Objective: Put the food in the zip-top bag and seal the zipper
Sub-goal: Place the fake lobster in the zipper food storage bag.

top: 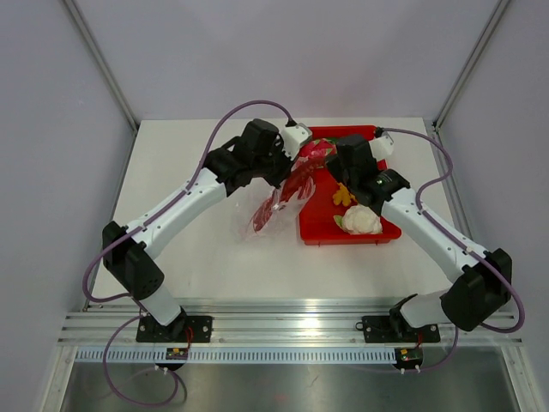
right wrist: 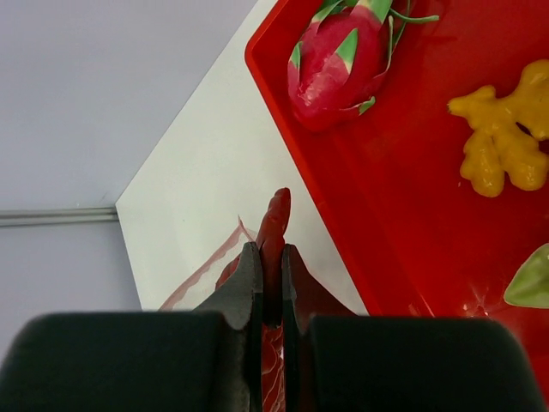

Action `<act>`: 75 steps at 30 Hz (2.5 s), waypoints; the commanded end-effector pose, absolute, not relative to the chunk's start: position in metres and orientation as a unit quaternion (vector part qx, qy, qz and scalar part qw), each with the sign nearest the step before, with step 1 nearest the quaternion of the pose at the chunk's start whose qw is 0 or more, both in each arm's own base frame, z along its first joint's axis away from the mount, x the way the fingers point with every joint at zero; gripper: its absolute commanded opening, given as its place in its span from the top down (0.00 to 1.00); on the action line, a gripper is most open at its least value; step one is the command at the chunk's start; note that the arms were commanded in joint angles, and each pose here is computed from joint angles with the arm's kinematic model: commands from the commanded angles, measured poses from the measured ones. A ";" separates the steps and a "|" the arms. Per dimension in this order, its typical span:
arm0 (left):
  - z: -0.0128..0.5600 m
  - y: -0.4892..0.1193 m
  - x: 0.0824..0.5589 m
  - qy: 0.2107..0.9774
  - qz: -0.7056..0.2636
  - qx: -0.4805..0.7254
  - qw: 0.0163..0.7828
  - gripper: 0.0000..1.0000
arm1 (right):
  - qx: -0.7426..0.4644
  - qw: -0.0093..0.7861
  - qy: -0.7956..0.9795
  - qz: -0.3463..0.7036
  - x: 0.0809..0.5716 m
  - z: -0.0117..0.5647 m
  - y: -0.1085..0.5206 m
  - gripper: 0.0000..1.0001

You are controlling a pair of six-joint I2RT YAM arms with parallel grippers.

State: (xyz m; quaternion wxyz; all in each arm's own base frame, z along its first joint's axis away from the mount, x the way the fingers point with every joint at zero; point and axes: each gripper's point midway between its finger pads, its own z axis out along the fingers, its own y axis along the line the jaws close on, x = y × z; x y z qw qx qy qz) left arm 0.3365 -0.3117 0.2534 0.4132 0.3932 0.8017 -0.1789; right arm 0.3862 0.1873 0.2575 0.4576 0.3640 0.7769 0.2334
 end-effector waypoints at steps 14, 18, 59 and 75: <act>0.297 -0.332 0.326 0.766 -0.248 0.399 0.439 1.00 | 0.361 0.550 0.748 0.084 0.382 0.271 0.209 1.00; 0.300 -0.334 0.325 0.770 -0.279 0.391 0.420 1.00 | 0.349 0.581 0.733 0.059 0.374 0.277 0.210 1.00; 0.357 -0.324 0.333 0.764 -0.480 0.248 0.355 1.00 | 0.190 0.521 0.794 0.250 0.333 0.309 0.201 0.32; 0.361 -0.318 0.328 0.758 -0.486 0.250 0.356 1.00 | 0.246 0.423 0.810 0.322 0.345 0.248 0.200 0.40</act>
